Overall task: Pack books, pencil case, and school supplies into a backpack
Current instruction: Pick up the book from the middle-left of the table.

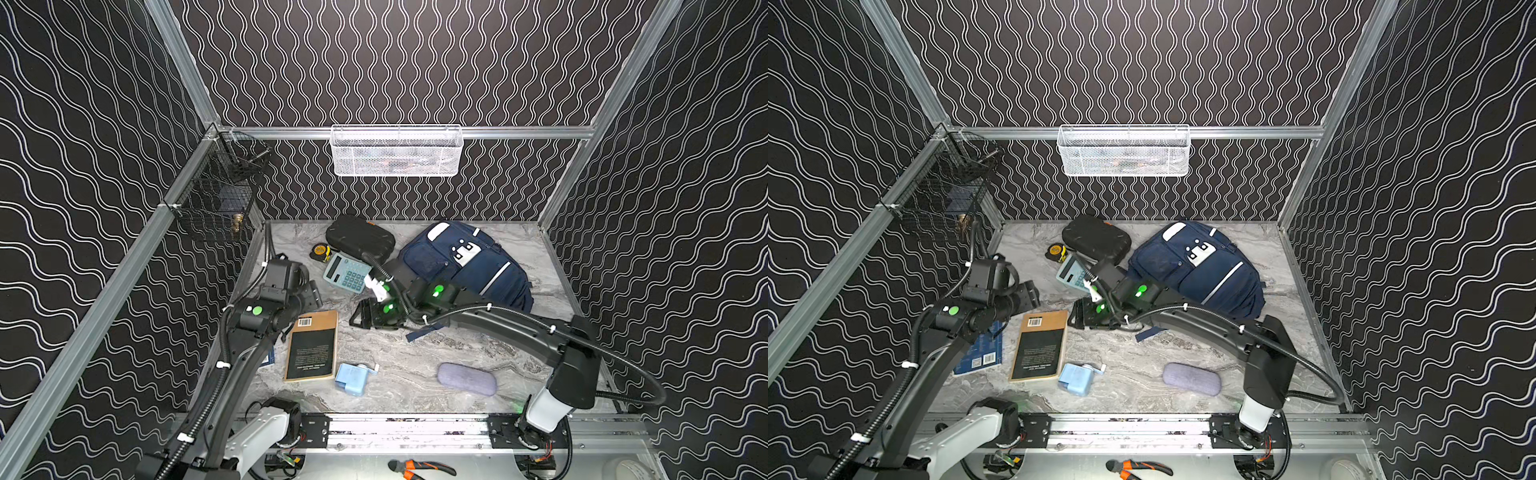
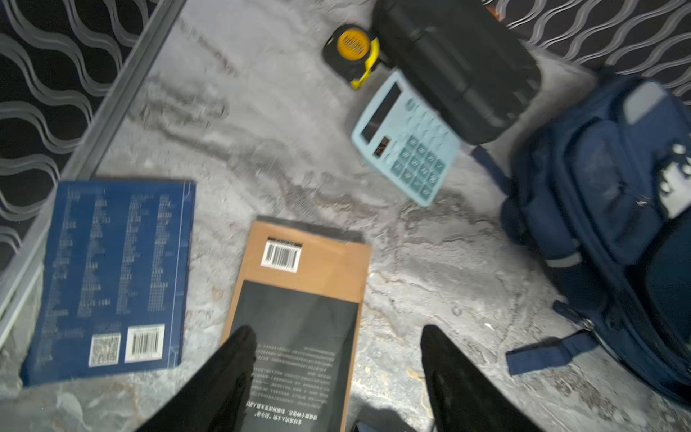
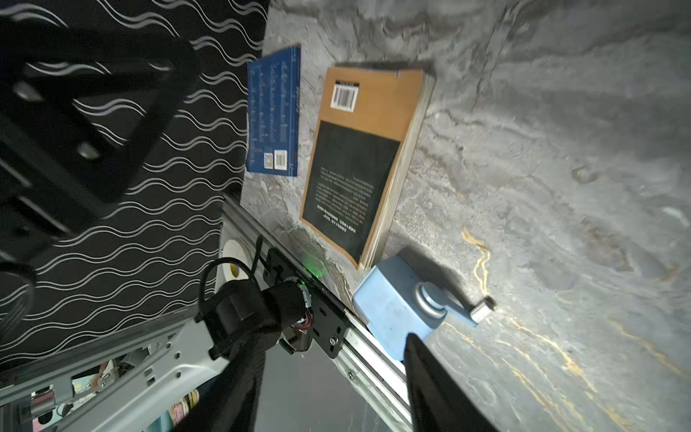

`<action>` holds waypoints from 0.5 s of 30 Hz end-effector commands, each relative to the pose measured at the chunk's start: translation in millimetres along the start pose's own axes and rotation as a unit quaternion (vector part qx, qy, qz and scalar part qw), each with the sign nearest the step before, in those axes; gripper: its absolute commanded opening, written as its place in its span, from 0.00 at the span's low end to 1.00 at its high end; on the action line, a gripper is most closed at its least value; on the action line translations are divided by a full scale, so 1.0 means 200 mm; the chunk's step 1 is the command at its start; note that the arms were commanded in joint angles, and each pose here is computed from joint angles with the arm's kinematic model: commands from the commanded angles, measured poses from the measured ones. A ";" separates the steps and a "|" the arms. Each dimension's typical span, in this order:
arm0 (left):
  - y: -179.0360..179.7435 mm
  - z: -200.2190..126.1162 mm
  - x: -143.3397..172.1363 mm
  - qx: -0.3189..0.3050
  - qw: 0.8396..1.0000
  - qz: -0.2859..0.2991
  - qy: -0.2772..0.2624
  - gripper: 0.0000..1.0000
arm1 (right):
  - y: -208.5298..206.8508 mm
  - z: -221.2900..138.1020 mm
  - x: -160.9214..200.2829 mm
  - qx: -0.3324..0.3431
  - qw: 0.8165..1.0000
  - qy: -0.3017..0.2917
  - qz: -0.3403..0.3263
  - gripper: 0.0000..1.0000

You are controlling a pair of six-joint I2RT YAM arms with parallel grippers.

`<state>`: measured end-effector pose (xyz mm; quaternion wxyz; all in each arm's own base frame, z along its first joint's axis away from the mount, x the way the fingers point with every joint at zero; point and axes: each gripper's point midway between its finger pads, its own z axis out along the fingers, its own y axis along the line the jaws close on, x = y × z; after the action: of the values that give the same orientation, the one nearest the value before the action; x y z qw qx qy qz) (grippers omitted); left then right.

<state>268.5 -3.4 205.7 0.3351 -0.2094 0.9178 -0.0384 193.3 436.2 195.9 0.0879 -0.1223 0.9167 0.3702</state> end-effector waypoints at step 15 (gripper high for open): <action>0.28 0.33 0.13 -0.048 0.993 -0.091 0.061 0.83 | -0.02 0.49 0.00 -0.037 0.998 0.035 0.026 0.62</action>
<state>267.4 35.0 130.7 0.2606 -0.2957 0.9182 -0.0388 197.1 494.4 119.5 0.0378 -0.1143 0.9145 0.3863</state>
